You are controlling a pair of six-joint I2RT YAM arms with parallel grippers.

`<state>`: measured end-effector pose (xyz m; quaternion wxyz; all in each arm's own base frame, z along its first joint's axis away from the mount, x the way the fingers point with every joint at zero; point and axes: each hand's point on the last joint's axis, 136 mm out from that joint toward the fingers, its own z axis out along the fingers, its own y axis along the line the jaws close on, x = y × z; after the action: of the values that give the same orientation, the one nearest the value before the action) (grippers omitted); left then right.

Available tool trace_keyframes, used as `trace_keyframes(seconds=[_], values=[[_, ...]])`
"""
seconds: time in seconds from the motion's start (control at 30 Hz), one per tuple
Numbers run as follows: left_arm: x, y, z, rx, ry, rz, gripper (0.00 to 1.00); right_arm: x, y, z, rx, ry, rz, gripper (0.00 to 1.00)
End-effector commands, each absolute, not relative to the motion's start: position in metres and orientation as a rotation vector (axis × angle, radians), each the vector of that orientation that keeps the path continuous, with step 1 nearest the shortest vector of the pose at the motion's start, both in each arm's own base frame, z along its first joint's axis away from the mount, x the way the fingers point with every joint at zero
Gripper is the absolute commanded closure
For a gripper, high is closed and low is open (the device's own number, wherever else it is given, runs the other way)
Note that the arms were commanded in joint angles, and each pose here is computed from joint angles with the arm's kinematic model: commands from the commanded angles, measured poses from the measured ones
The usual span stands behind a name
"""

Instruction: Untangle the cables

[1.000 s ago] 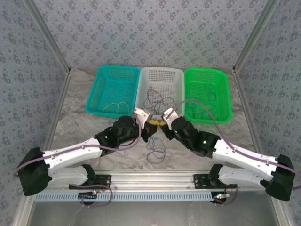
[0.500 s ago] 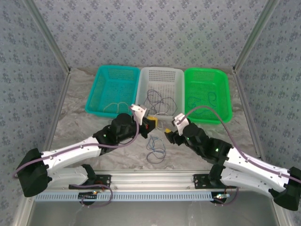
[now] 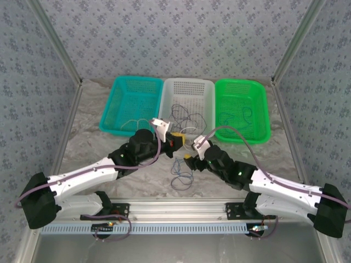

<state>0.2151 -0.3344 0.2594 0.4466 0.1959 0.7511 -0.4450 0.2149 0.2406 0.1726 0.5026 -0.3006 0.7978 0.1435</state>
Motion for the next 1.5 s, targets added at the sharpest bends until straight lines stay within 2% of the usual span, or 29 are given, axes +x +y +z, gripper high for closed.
trace_keyframes(seconds=[0.0, 0.23, 0.47, 0.73, 1.17, 1.37, 1.47], values=[[0.216, -0.340, 0.276, 0.454, 1.816, -1.176, 1.00, 0.233, 0.235, 0.187, -0.571, 1.878, 0.318, 0.25], [0.214, -0.342, 0.290, 0.400, 1.784, -1.268, 1.00, 0.251, 0.222, 0.176, -0.389, 1.917, 0.236, 0.28], [0.209, -0.332, 0.309, 0.373, 1.738, -1.297, 1.00, 0.256, 0.207, 0.159, -0.293, 1.979, 0.147, 0.41], [0.204, -0.312, 0.339, 0.336, 1.649, -1.310, 1.00, 0.251, 0.191, 0.126, -0.218, 2.091, 0.083, 0.54], [0.200, -0.281, 0.400, 0.350, 1.495, -1.247, 1.00, 0.232, 0.178, 0.090, -0.211, 2.202, 0.041, 0.64], [0.198, -0.266, 0.431, 0.363, 1.424, -1.191, 1.00, 0.222, 0.169, 0.077, -0.187, 2.232, 0.038, 0.73], [0.198, -0.261, 0.441, 0.364, 1.405, -1.171, 1.00, 0.217, 0.163, 0.072, -0.169, 2.239, 0.037, 0.74]])
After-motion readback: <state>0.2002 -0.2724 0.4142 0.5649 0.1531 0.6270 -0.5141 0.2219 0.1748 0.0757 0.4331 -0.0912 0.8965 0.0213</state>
